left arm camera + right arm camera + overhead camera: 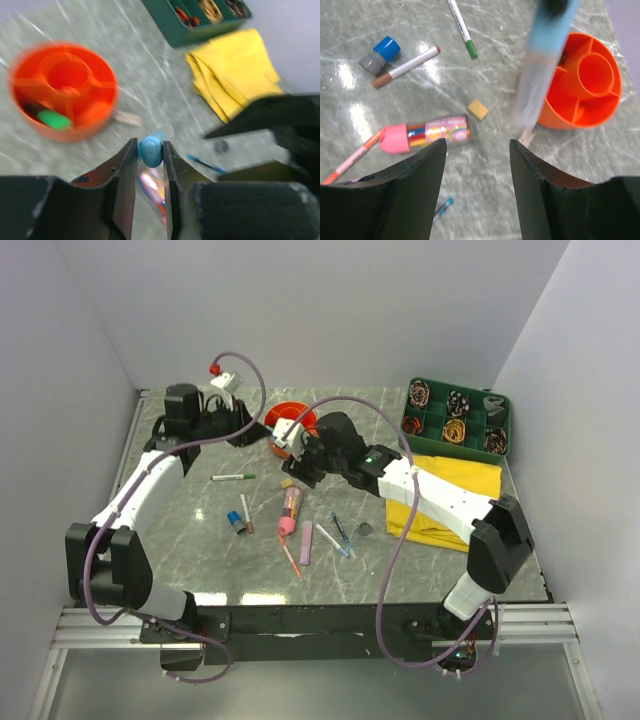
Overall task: Sort the stationery into containers
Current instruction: Place the pen in the storage box.
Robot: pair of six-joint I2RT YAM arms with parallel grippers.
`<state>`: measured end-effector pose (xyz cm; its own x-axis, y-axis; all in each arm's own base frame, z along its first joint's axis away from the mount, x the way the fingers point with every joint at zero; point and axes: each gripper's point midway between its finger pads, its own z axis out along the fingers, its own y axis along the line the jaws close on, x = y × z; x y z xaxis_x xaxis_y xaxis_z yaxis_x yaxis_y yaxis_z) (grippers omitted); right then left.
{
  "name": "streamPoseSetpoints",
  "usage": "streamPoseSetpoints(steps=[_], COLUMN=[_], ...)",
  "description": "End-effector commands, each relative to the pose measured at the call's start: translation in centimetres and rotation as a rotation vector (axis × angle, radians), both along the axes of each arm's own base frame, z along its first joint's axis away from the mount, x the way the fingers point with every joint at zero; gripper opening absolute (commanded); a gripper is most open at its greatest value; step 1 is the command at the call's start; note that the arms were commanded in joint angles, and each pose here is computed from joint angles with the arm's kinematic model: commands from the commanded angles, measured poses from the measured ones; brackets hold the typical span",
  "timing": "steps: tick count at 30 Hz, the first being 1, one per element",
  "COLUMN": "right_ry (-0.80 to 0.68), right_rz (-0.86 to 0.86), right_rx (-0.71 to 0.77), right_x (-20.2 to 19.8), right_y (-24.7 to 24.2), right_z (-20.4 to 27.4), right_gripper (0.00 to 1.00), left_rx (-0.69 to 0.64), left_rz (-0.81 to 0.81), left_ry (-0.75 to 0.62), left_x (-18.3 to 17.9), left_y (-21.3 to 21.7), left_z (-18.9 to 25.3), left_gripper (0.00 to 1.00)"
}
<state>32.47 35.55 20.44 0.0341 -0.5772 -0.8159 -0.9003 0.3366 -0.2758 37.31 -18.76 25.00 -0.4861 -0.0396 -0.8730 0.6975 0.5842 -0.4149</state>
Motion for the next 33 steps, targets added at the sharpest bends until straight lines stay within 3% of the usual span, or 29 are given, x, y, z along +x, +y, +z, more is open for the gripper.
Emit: streamPoseSetpoints(steps=[1,14,33], right_ry=[-0.021,0.078,0.101], right_rz=[-0.050,-0.209,-0.239], right_rx=[0.025,0.044,0.037], right_x=[-0.7,1.3,1.2], right_y=[-3.2,-8.0,-9.4], right_z=[2.8,0.4,-1.1], right_gripper=[0.62,0.62,0.62], left_rx=[0.158,0.453,0.527], left_rz=[0.036,0.203,0.230], left_ry=[-0.191,-0.294,-0.264], left_x=[3.5,10.7,13.7], left_y=[1.5,3.9,2.7], left_z=[2.8,1.3,-2.6], left_gripper=[0.01,0.01,0.01])
